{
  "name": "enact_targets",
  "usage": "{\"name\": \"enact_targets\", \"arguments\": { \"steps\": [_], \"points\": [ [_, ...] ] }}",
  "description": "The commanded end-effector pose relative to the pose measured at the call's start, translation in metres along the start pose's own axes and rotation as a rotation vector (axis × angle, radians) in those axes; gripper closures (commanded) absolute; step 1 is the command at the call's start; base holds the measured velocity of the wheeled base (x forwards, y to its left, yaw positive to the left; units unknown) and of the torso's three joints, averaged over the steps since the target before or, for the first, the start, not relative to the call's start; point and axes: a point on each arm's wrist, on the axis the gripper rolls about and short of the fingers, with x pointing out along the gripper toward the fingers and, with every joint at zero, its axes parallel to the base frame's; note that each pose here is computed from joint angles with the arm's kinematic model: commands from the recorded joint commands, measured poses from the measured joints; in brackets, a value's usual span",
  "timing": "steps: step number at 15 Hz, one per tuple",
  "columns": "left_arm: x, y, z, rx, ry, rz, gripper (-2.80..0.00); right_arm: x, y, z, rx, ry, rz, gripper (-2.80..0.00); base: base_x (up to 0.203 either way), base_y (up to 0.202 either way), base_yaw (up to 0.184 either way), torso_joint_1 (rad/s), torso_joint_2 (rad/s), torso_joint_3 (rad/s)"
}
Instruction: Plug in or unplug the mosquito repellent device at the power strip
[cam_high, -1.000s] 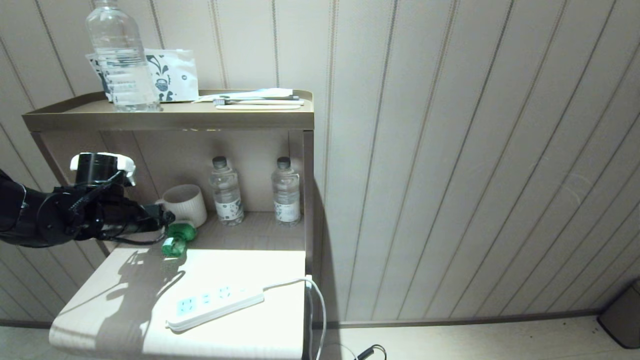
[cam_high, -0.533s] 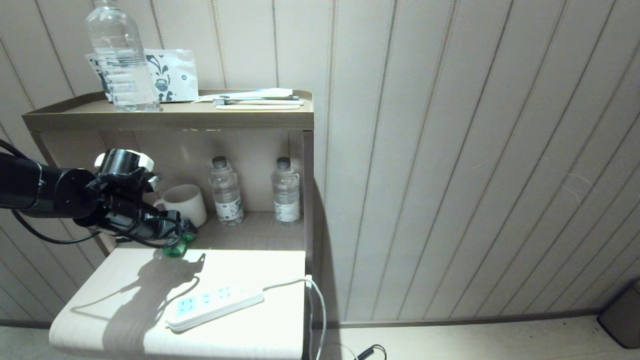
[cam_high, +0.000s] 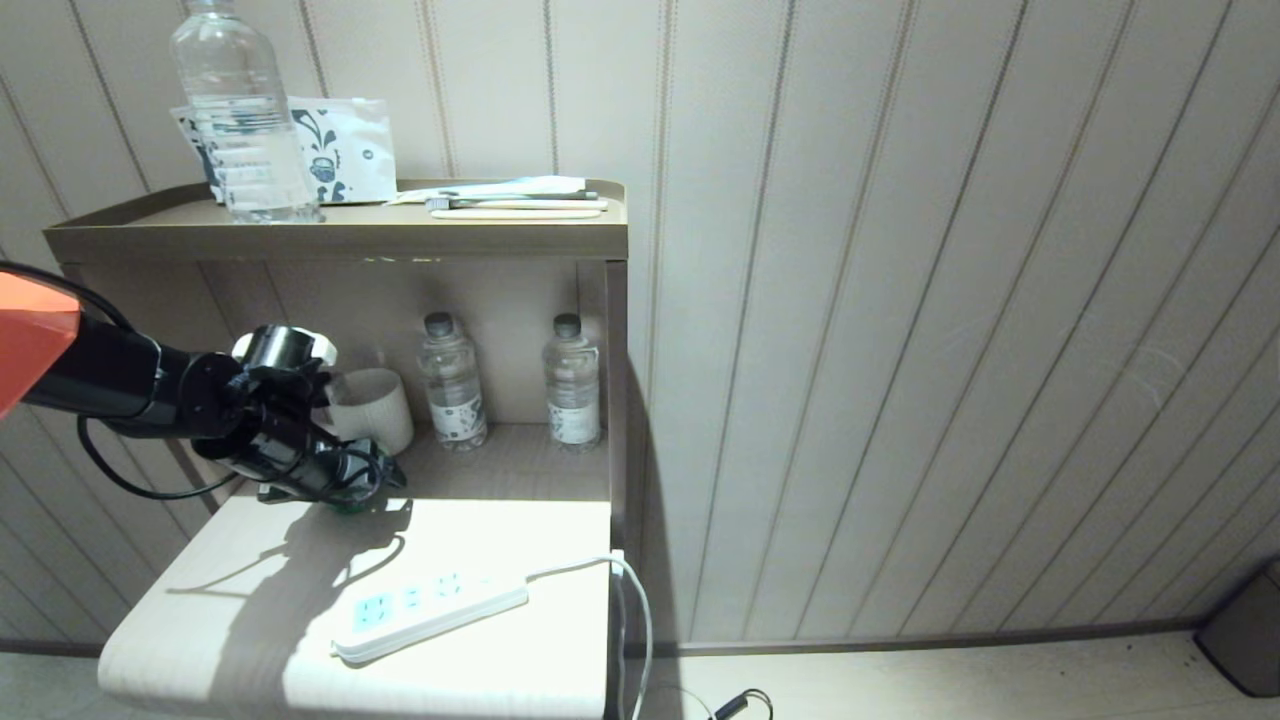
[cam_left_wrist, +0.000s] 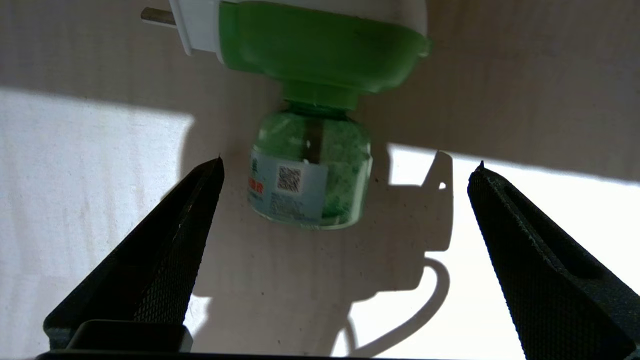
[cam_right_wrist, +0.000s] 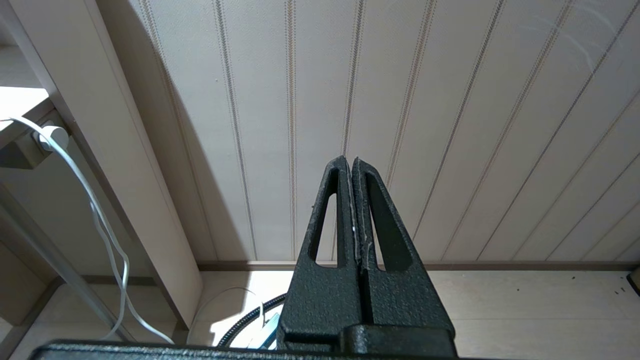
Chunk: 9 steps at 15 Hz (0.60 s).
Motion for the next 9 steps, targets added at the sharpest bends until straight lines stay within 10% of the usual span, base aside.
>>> {"name": "enact_targets", "arguments": {
  "steps": [1, 9],
  "points": [
    [0.007, 0.000, 0.005, -0.002, 0.008, 0.000, -2.80, 0.000, 0.000, 0.000, 0.000, 0.001, 0.001, 0.00, 0.000, 0.000, 0.000, 0.000, 0.00, 0.000],
    [0.012, 0.006, 0.013, -0.017, 0.033, 0.018, -2.80, 0.000, 0.000, 0.000, 0.000, 0.000, 0.001, 0.00, 0.000, 0.000, 0.000, 0.000, 0.00, 0.000]
  ]
}}
